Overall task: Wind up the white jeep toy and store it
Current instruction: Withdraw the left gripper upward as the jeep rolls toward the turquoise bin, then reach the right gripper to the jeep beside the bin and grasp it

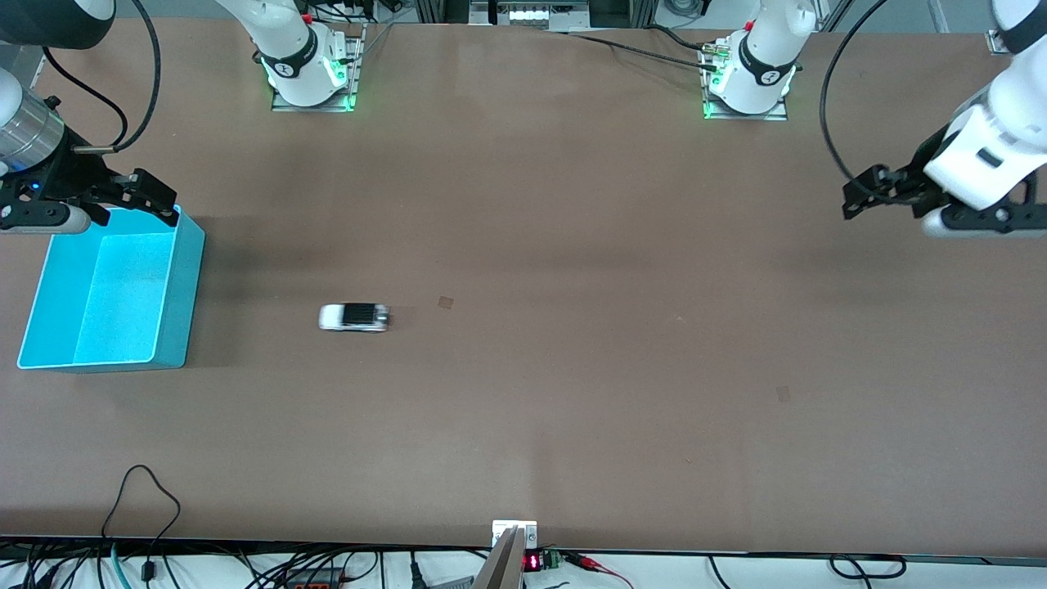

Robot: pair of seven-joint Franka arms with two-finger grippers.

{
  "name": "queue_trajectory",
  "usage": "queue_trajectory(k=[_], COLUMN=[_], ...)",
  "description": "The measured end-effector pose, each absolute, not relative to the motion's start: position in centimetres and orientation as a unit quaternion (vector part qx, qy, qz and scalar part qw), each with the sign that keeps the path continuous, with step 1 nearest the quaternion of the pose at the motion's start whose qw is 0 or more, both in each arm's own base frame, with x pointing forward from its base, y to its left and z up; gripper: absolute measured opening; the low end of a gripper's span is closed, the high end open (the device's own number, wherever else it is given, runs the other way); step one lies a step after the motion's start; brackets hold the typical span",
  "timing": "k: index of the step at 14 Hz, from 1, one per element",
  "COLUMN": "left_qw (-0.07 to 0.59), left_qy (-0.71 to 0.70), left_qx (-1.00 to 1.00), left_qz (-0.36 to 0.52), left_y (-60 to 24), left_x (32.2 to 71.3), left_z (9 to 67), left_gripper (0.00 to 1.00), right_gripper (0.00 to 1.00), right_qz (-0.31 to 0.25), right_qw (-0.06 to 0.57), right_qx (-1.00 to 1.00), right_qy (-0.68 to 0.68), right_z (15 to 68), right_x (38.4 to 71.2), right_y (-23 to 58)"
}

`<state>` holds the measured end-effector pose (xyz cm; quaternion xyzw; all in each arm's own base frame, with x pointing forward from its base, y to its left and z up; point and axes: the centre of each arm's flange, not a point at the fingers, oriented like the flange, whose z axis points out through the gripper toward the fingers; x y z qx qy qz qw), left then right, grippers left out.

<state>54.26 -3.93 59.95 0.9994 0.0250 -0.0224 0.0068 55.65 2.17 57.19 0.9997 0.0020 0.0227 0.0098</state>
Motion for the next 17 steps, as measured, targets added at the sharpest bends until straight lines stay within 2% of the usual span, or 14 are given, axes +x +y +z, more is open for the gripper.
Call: queue_trajectory(k=[5,13,17], left_qw=[0.011,-0.015,-0.02], left_qy=[-0.076,-0.083,-0.091], left_qx=[0.997,0.995,0.994], left_qz=[-0.027,-0.051,-0.051], left_y=[-2.0,-1.7,-2.4], left_x=[52.4,52.7,52.7], left_z=[61.8,59.8,59.8], left_gripper=[1.0,1.0,1.0], right_gripper=[1.0,1.0,1.0], right_qz=[0.023,0.02,-0.024], right_qw=[0.01,0.01,0.01], right_qx=[1.0,1.0,0.999], right_qy=[0.002,0.002,0.042], right_z=[57.2,56.9,54.1], right_x=[55.6,55.8,56.2], right_y=[2.2,2.2,2.1])
